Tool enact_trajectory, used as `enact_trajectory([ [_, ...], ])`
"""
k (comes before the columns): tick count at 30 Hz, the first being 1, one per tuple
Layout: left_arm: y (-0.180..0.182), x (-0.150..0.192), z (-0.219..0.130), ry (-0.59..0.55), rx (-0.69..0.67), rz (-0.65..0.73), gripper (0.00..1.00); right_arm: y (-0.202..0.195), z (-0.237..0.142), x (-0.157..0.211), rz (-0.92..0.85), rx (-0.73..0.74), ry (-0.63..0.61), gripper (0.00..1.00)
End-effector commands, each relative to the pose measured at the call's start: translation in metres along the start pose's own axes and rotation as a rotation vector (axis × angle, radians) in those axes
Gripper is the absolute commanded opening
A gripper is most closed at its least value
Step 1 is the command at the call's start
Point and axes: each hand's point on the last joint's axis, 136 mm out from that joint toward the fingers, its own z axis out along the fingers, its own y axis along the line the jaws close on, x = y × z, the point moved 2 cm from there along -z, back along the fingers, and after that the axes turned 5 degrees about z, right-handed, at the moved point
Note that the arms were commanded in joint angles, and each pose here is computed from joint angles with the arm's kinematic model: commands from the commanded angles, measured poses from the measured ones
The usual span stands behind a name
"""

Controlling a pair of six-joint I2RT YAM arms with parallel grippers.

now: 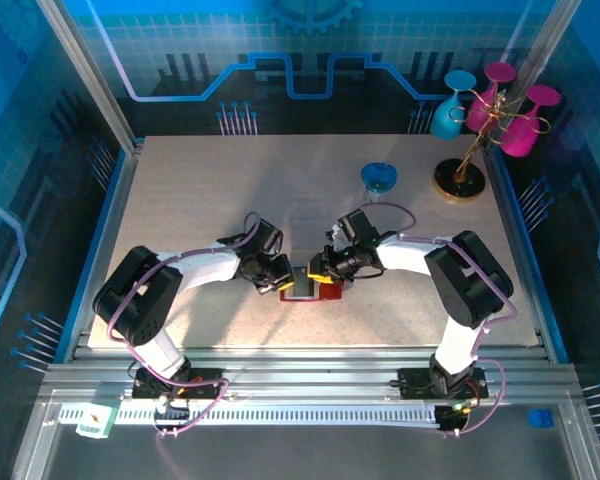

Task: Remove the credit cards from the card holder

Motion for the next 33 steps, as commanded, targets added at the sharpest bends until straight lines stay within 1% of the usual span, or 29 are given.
enact_trajectory([
  [1,0.020,0.007,0.008,0.030,-0.062,-0.021,0.07,0.002,0.003,-0.001,-0.005,-0.056,0.019,0.26],
  [2,0.021,0.007,0.008,0.029,-0.061,-0.022,0.07,0.006,0.004,-0.002,-0.012,-0.078,0.021,0.26],
  [6,0.021,0.008,0.007,0.028,-0.062,-0.024,0.07,0.002,0.008,0.002,0.004,-0.099,0.040,0.26],
  [15,0.020,0.008,0.005,0.024,-0.054,-0.027,0.08,-0.021,0.017,0.006,0.044,-0.012,0.072,0.26],
  [17,0.019,0.007,0.004,0.019,-0.051,-0.027,0.08,-0.018,0.014,0.001,0.033,0.012,0.055,0.26],
  [24,0.019,0.007,0.005,0.022,-0.052,-0.026,0.08,-0.022,0.006,0.002,0.022,0.074,0.030,0.26],
  [33,0.015,0.006,0.003,0.021,-0.041,-0.021,0.08,-0.009,-0.001,-0.003,-0.002,0.045,0.006,0.26],
])
